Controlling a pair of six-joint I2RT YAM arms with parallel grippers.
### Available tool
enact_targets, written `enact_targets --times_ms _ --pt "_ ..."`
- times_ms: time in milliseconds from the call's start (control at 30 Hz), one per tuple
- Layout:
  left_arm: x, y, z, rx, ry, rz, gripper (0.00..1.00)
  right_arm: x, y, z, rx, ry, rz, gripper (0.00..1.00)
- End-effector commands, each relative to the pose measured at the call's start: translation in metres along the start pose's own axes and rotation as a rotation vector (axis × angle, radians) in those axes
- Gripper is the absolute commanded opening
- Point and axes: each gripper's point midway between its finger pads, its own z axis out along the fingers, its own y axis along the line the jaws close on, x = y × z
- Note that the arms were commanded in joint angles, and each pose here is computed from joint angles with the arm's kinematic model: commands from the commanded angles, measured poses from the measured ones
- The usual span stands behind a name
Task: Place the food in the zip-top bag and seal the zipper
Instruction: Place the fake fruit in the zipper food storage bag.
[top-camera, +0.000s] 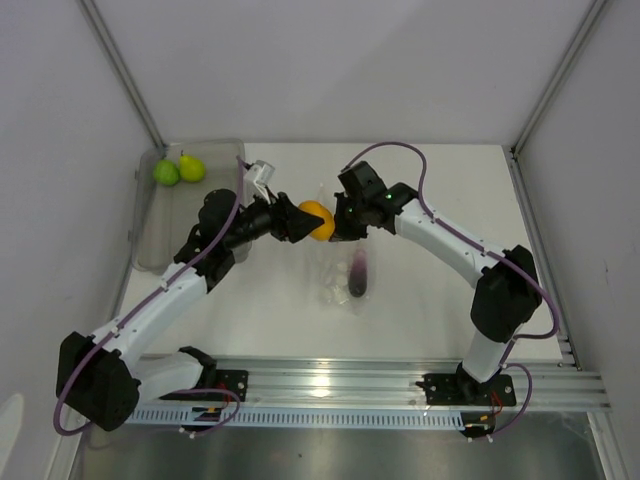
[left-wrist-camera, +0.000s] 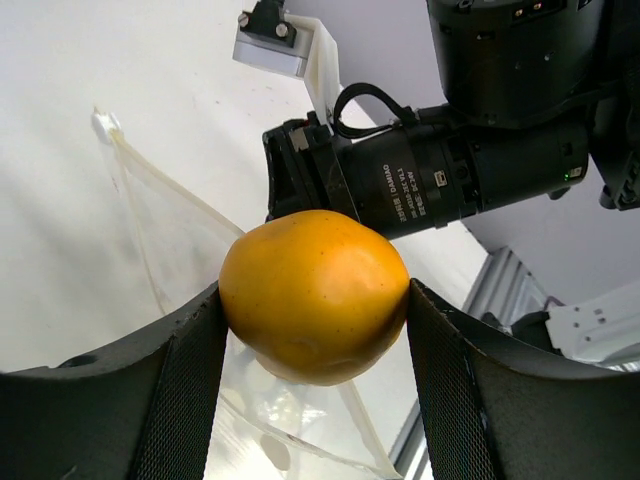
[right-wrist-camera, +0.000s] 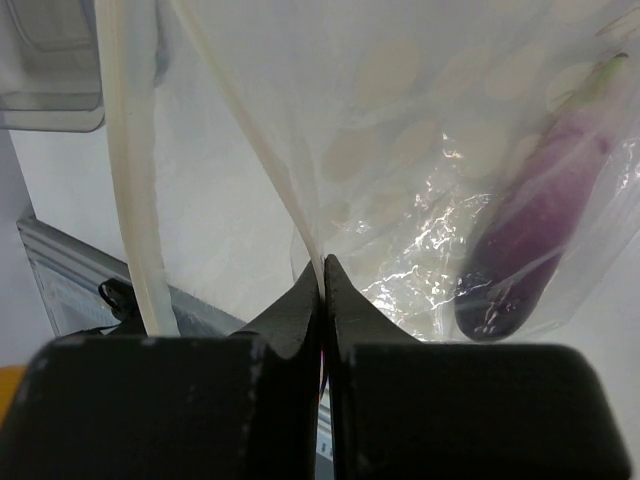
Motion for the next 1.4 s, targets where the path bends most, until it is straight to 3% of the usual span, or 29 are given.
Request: enact_targets --times_ms 0,267,700,933,1067,1233,1300,1367 --pt "0.013 0.02 0.008 -0.113 0.05 0.087 0.01 -0.01 0.042 -0.028 -0.154 -0.054 0.003 0.0" --pt "0.031 0.036 0.011 -0.184 0.076 0.034 0.01 -0.017 0.048 -0.039 -0.196 -0.072 0.014 0.0" --pt "0.044 0.023 0.023 -0.122 0.098 0.023 0.01 -0.017 0.049 -0.041 -0.216 -0.067 0.031 0.0" --pt "0.07 0.039 0.022 -0.281 0.218 0.052 0.01 -0.021 0.026 -0.042 -0.053 -0.088 0.023 0.0" --pt "0.077 0.044 0.028 -0.356 0.27 0.075 0.01 -0.022 0.024 -0.043 -0.047 -0.084 0.027 0.0" --pt "0.085 0.034 0.034 -0.324 0.283 0.055 0.01 -0.028 0.032 -0.048 -0.077 -0.078 0.025 0.0" --pt "0.084 0.028 0.035 -0.292 0.271 0.049 0.25 -0.03 0.032 -0.051 -0.086 -0.083 0.028 0.0" --pt "0.077 0.02 0.034 -0.261 0.246 0.053 0.35 -0.034 0.031 -0.055 -0.089 -0.091 0.031 0.0"
